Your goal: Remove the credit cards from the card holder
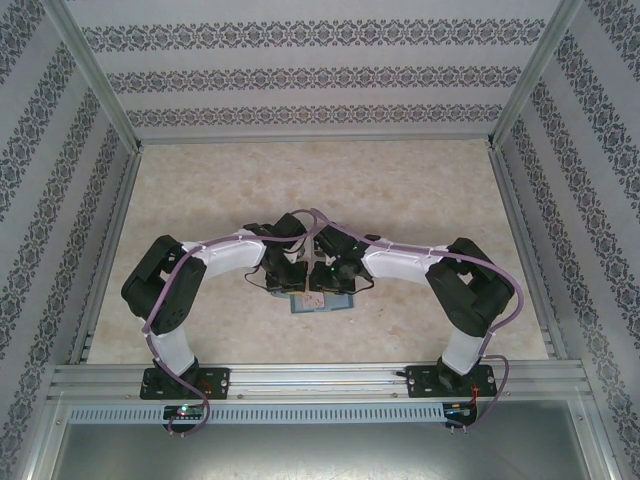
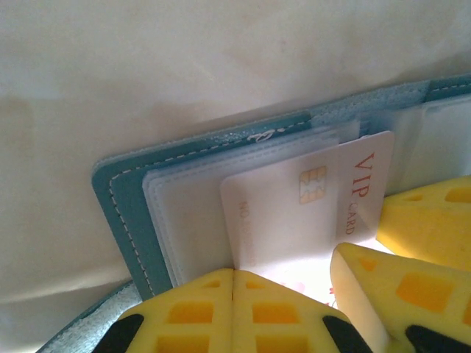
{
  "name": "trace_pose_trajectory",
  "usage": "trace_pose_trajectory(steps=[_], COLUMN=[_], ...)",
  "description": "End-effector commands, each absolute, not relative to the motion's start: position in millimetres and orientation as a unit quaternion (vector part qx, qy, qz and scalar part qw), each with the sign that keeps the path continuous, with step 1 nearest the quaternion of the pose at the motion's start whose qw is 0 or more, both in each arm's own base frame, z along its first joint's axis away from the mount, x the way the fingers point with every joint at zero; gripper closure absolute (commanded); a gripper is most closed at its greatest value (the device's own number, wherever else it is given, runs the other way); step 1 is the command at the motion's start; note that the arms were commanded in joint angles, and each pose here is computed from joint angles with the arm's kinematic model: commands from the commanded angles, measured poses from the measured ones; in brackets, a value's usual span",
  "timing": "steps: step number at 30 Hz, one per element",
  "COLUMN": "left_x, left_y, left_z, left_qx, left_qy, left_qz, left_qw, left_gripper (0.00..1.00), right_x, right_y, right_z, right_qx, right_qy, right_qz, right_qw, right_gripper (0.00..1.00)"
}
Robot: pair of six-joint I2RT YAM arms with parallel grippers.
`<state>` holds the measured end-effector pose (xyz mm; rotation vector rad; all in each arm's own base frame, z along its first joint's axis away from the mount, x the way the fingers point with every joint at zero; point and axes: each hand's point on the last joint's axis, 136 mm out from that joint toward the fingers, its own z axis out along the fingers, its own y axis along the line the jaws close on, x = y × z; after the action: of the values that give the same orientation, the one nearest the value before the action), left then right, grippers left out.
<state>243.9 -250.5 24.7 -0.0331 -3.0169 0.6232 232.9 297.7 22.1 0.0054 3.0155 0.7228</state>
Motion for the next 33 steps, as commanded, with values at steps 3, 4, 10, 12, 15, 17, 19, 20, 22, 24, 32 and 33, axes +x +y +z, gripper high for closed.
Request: trace_pose_trajectory(steps=[3, 4, 10, 12, 15, 17, 19, 20, 22, 24, 32, 33], left_x=[224, 224, 224, 224, 224, 223, 223, 223, 223, 223, 223, 223], left_y=[-234, -233, -234, -234, -234, -234, -234, -234, -234, -234, -233, -233], left_z=[6, 5, 4, 4, 4, 4, 4, 4, 3, 4, 6, 6], left_qx=[-0.01, -0.009, -0.009, -0.009, -0.009, -0.009, -0.01, -0.009, -0.009, -0.01, -0.011, -0.011], left_qy=[-0.985, -0.986, -0.986, -0.985, -0.985, -0.985, -0.985, -0.985, -0.985, -0.985, -0.985, -0.985], left_qz=[0.157, 0.155, 0.156, 0.157, 0.157, 0.157, 0.158, 0.158, 0.158, 0.159, 0.16, 0.16], left_qw=[0.065, 0.066, 0.066, 0.065, 0.066, 0.066, 0.065, 0.065, 0.065, 0.066, 0.061, 0.06], left_gripper=[1.0, 1.0, 1.0, 1.0, 1.0, 1.0, 1.0, 1.0, 1.0, 1.0, 1.0, 1.0], right_x=[230, 231, 234, 234, 235, 234, 234, 235, 234, 233, 234, 234], right_y=[296, 297, 300, 302, 306, 308, 308, 309, 309, 308, 291, 289], right_z=[22, 25, 43, 46, 46, 45, 44, 42, 39, 36, 36, 35], right_qx=[0.008, 0.009, 0.016, 0.018, 0.023, 0.025, 0.027, 0.027, 0.026, 0.03, 0.036, 0.036], right_qy=[0.965, 0.963, 0.949, 0.944, 0.938, 0.935, 0.934, 0.934, 0.934, 0.935, 0.944, 0.947], right_qz=[0.263, 0.27, 0.314, 0.328, 0.345, 0.353, 0.356, 0.356, 0.356, 0.354, 0.325, 0.318], right_qw=[0.021, 0.023, 0.036, 0.034, 0.031, 0.028, 0.027, 0.026, 0.022, 0.02, 0.034, 0.036], right_gripper=[0.7, 0.7, 0.73, 0.73, 0.75, 0.76, 0.76, 0.77, 0.77, 0.79, 0.85, 0.86])
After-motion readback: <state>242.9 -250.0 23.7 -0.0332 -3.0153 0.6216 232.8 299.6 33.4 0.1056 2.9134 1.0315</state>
